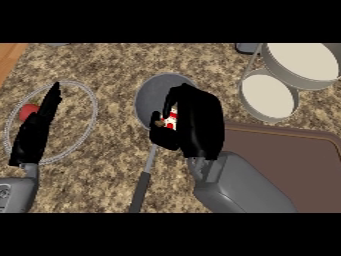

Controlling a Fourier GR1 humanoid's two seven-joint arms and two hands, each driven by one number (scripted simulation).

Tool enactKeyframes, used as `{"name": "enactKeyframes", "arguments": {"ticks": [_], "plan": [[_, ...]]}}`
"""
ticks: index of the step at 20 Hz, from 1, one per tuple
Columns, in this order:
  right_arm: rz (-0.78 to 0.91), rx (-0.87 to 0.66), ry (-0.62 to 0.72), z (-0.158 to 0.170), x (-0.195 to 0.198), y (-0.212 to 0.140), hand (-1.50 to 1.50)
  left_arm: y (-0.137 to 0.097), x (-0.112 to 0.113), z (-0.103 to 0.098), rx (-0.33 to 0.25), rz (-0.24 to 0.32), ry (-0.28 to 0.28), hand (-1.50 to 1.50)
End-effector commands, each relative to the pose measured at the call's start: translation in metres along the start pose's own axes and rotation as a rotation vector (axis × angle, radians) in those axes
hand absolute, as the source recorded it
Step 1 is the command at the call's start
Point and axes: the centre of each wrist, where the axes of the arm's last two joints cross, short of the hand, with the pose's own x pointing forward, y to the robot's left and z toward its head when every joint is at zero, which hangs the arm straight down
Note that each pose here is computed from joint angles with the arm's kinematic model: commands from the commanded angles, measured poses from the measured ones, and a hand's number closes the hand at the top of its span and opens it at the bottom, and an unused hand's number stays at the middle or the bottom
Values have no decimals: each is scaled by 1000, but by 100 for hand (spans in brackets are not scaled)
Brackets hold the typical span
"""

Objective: Pick the cupcake from the tray and place it in the tiered basket

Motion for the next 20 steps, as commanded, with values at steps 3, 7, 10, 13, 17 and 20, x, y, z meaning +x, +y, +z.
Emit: {"name": "enactKeyframes", "arguments": {"ticks": [3,7,10,13,17,20], "plan": [[-36,-229,-2,-15,57,-31,150,-8,-3,1,13,-4,8,0],[135,-294,9,-38,54,-68,150,15,-12,4,36,-6,25,0],[160,-260,40,-56,65,-77,150,19,-5,1,28,-4,14,0],[73,-225,2,-71,49,-118,150,10,-10,15,26,-12,8,0],[106,-218,-6,-93,43,-98,150,2,5,13,25,-15,10,0],[158,-205,2,-112,23,-104,150,-2,-1,2,39,-1,18,0]]}}
